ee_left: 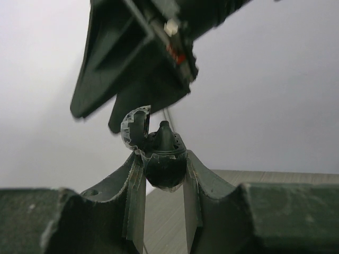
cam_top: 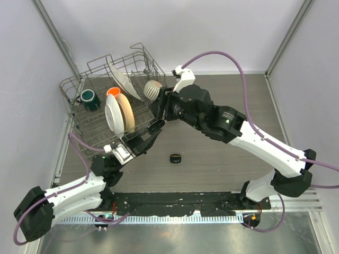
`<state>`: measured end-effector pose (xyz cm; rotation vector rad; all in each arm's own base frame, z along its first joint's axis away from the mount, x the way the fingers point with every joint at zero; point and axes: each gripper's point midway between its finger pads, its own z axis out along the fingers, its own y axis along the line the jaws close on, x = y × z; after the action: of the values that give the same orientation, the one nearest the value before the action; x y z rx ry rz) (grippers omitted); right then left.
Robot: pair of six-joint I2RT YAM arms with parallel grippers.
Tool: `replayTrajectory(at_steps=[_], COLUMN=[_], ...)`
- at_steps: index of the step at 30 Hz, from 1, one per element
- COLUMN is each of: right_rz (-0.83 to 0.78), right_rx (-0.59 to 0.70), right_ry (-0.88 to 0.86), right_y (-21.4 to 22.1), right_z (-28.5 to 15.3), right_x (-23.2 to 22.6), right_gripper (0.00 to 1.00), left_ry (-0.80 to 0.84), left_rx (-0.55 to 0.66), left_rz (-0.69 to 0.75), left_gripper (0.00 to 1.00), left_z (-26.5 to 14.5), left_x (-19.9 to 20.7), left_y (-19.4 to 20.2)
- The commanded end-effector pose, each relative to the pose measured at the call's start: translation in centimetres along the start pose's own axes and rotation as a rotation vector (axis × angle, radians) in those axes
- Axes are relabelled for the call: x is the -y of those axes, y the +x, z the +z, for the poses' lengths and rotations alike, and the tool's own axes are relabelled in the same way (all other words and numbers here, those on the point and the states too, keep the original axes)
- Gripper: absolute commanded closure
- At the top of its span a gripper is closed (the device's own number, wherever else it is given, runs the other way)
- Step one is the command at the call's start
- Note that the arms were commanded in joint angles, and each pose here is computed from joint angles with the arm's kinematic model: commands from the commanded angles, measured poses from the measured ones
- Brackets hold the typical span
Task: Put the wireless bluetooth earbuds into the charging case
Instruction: Close the charging case, then place the charging case at the center of the board.
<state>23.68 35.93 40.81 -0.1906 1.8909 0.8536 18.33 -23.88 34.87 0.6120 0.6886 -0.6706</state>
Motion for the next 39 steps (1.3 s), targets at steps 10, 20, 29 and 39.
replayTrajectory(at_steps=[10, 20, 29, 39], right_rz=[-0.036, 0.102, 0.337, 0.339], right_rx=[-0.198, -0.061, 0.149, 0.093], right_ry=[0.032, 0.283, 0.632, 0.686], right_y=[7.3, 7.2, 4.6, 5.7], right_z=[-2.4, -4.8, -11.2, -11.4], right_x=[3.4, 9.2, 23.5, 26.0], right_gripper=[0.53, 0.43, 0.3, 0.3], left_ry=[-0.082, 0.064, 0.27, 0.144], left_rx=[0.139, 0.016, -0.534, -1.033], left_rz=[-0.004, -0.06, -0.544, -1.023], left_gripper=[1.0, 1.0, 1.0, 1.0], left_z=[1.9, 3.2, 0.1, -1.0], left_x=[-2.2, 0.4, 8.2, 14.6], left_y=[-4.3, -1.7, 10.2, 21.6])
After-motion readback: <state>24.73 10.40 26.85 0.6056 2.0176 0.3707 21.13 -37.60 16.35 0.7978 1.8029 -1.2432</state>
